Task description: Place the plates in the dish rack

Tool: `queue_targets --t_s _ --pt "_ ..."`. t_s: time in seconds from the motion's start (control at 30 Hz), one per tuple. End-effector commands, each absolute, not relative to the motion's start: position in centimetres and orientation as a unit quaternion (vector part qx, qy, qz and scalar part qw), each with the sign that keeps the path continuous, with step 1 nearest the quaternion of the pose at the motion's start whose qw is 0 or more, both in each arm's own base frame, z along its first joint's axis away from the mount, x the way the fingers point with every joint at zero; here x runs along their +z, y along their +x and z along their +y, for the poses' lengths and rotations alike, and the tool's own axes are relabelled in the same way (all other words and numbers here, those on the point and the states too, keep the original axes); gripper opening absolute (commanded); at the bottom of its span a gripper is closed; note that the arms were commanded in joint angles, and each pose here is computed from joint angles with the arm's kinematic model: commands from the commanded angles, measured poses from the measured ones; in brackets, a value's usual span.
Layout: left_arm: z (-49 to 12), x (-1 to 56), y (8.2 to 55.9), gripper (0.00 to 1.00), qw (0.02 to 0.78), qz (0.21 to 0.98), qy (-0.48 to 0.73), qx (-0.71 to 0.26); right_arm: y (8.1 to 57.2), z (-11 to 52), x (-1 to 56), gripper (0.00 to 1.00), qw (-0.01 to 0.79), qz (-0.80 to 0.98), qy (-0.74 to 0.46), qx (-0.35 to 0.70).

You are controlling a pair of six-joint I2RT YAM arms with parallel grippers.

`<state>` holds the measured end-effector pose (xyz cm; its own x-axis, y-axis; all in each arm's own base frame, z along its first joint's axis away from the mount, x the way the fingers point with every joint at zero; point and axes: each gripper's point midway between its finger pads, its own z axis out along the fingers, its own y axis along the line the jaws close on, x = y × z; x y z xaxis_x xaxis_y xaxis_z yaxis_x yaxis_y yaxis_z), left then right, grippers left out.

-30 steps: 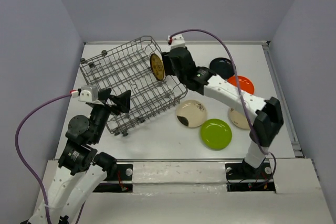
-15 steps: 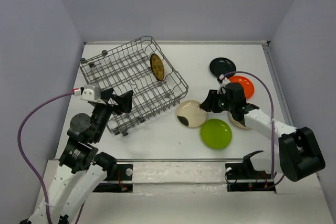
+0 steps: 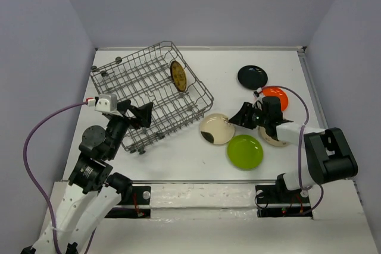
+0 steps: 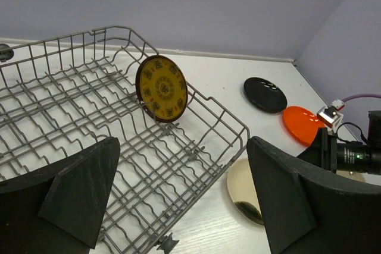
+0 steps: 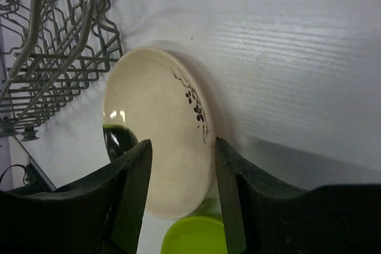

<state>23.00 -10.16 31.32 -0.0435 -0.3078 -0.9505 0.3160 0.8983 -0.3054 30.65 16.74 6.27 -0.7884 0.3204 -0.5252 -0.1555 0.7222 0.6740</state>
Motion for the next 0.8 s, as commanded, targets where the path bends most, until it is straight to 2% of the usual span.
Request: queue_targets --t_s 0.0,0.4,0.63,0.77 --pt "-10.1 33.9 23.0 0.99 0.716 0.658 0.005 -0.235 30.9 17.4 6.4 0.51 0.322 0.859 0.043 0.396" --pt "-10.0 34.3 22.6 0.99 0.720 0.651 0.005 -0.240 30.3 16.7 3.5 0.42 0.294 0.878 0.067 0.372" --pt "-10.0 34.5 22.4 0.99 0.723 0.648 0.005 -0.242 30.4 16.5 3.0 0.31 0.289 0.881 0.075 0.366" --pt "-10.0 34.6 22.3 0.99 0.723 0.646 0.006 -0.243 30.4 16.5 2.7 0.30 0.285 0.883 0.078 0.366"
